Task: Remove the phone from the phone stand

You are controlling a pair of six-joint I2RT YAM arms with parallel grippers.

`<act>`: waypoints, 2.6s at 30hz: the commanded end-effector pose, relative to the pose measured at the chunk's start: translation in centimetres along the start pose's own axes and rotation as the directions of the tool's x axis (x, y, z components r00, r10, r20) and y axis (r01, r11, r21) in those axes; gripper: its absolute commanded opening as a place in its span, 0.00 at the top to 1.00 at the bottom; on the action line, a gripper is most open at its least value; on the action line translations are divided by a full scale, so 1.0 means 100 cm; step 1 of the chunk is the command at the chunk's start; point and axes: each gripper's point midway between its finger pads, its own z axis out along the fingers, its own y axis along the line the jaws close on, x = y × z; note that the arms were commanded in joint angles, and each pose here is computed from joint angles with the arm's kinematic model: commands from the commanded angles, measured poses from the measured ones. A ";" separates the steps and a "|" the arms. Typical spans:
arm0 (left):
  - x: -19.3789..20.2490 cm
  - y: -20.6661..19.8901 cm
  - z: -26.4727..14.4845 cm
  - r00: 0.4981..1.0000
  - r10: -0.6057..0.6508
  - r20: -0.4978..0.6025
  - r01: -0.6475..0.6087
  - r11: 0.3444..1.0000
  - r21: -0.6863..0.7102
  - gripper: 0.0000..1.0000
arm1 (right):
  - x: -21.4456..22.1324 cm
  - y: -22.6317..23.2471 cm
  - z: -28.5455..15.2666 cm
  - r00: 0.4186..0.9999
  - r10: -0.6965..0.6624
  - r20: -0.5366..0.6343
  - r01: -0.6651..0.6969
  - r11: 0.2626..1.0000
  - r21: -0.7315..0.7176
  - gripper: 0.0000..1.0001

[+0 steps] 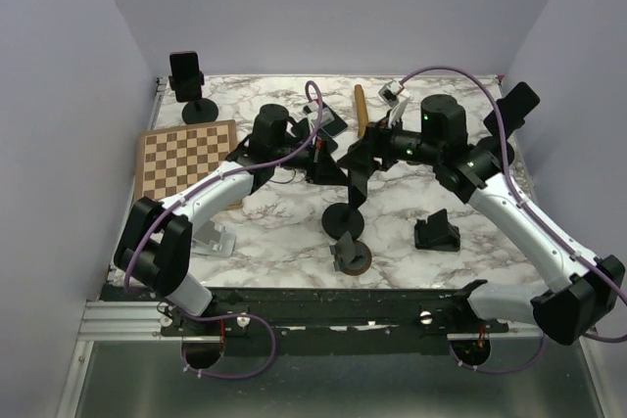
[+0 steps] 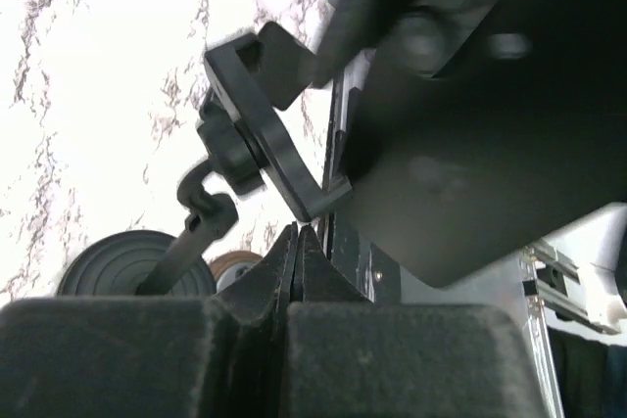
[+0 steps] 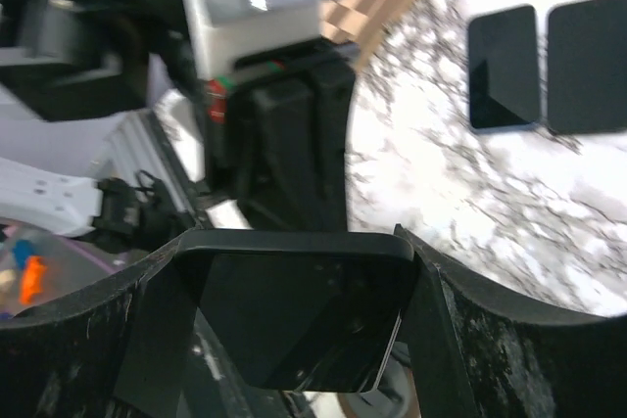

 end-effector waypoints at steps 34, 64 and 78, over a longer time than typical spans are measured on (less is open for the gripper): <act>-0.058 -0.030 -0.076 0.876 0.480 0.055 -0.346 0.703 -0.621 0.31 | -0.059 -0.122 -0.120 0.964 -0.001 0.267 -0.235 0.468 0.852 0.99; -0.072 -0.036 -0.103 0.836 0.538 0.110 -0.287 0.598 -0.749 0.30 | 0.098 -0.294 0.022 0.913 0.373 -0.164 -0.047 0.495 0.867 0.99; -0.068 -0.028 -0.099 0.846 0.524 0.101 -0.282 0.600 -0.749 0.30 | 0.147 -0.303 0.048 0.866 0.469 -0.177 -0.105 0.515 0.850 0.79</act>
